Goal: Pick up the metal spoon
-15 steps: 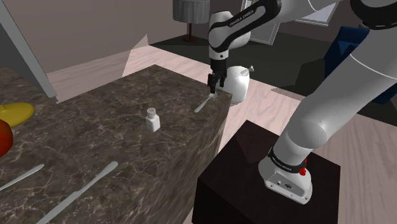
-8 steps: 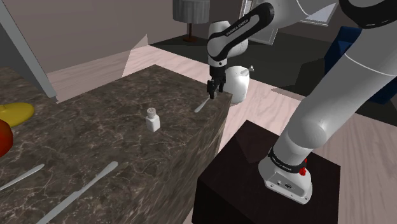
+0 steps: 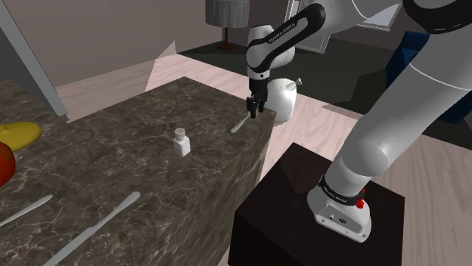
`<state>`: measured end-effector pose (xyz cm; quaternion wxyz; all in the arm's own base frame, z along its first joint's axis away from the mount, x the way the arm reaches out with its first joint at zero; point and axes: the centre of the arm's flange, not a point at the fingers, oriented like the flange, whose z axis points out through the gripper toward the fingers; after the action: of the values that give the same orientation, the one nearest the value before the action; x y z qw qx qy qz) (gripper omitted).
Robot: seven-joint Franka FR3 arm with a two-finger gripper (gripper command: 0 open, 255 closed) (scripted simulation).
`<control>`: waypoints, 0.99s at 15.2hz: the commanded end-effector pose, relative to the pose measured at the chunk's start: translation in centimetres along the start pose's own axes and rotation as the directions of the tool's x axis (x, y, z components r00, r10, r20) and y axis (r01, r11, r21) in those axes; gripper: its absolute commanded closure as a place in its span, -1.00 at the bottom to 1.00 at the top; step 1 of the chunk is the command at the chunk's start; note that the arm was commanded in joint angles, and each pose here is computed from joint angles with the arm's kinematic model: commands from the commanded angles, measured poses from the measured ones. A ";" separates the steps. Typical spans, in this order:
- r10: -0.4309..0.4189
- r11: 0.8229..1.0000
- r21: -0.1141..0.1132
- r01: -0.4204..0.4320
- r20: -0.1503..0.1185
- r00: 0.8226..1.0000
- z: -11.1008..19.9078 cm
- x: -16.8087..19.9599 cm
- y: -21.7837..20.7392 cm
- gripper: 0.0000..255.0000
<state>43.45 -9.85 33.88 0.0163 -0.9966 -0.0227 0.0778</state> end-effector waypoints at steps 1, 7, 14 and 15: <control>0.000 1.000 0.000 0.000 0.001 1.000 0.0 0.0 0.0 1.00; 0.000 1.000 0.000 0.000 0.001 1.000 -2.5 -0.4 -0.1 1.00; 0.000 1.000 0.000 0.000 0.001 1.000 -6.2 -1.0 -0.2 1.00; 0.000 1.000 0.000 0.000 0.001 1.000 -6.7 -1.1 -0.2 1.00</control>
<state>43.47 -9.86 40.03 0.0163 -0.9966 -0.0227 0.0781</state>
